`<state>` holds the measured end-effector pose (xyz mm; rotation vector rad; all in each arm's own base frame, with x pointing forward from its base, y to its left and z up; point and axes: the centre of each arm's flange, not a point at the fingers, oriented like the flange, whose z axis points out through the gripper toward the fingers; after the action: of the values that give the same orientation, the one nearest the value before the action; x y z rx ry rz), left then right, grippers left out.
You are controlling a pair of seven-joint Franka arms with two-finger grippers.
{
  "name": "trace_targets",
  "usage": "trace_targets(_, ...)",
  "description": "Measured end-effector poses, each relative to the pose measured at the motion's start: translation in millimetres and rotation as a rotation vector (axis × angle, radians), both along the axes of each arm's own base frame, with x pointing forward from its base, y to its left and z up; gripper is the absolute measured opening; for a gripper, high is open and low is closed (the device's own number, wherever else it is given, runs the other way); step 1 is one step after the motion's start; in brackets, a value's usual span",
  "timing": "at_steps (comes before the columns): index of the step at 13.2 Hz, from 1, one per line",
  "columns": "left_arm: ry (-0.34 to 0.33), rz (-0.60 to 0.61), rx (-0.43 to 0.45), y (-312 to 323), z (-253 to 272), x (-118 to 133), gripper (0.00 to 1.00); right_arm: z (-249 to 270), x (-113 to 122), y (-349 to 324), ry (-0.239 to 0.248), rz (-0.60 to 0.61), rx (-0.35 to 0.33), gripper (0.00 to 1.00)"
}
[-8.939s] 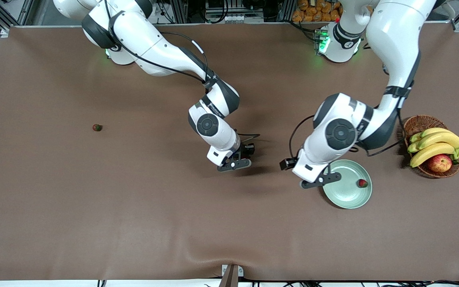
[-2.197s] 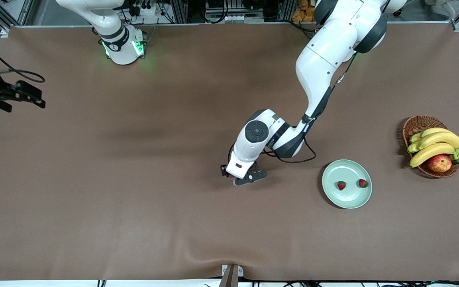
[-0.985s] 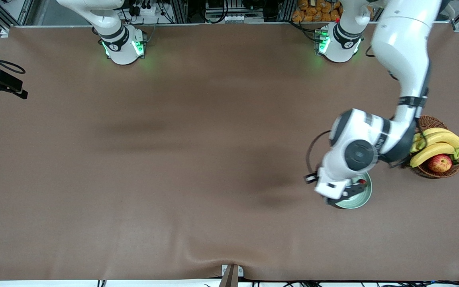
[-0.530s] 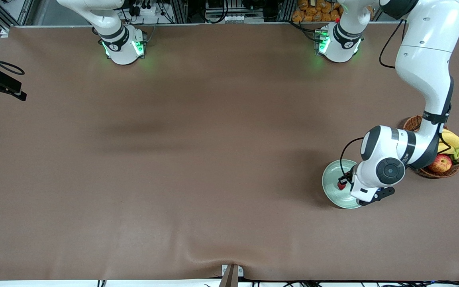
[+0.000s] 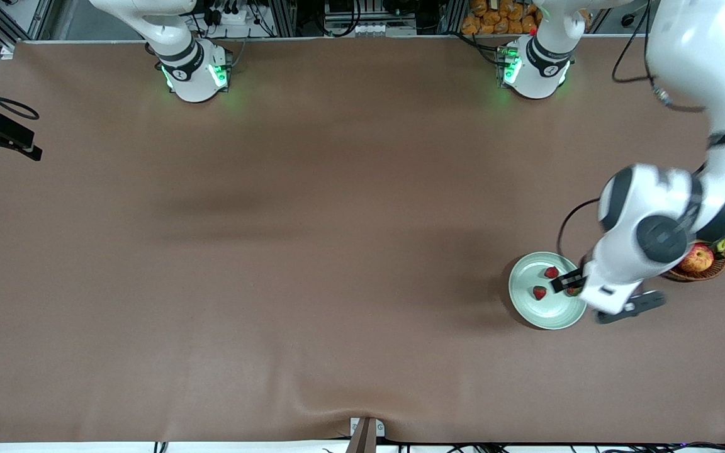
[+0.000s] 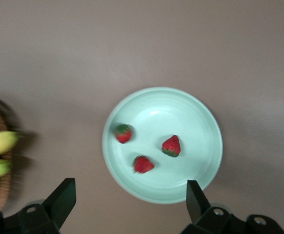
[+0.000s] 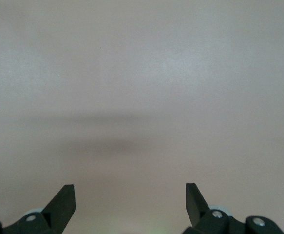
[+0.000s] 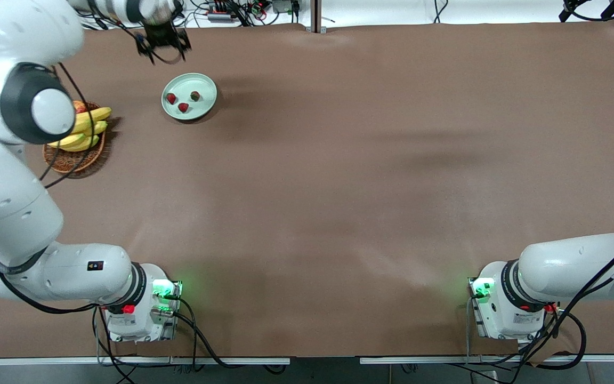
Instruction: Collect all strawberries into plate
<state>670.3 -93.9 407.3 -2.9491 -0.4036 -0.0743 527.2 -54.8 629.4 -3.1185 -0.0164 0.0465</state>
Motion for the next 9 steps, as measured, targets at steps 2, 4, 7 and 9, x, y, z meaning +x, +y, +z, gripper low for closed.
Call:
trace_targets(2, -0.029, -0.009, -0.015, 0, 77, -24, 1.00, 0, 0, 0, 0.000, 0.001, 0.000, 1.00)
trace_targets(4, -0.030, -0.047, -0.048, 0, 126, -49, 1.00, -1, 0, 1, 0.004, 0.001, 0.001, 1.00)
trace_targets(7, -0.037, -0.135, -0.082, 4, 174, -75, 1.00, -4, -2, 1, 0.032, 0.001, 0.003, 1.00)
trace_targets(9, -0.002, -0.196, -0.104, 22, 187, -85, 1.00, -5, -3, 1, 0.042, 0.001, 0.004, 1.00)
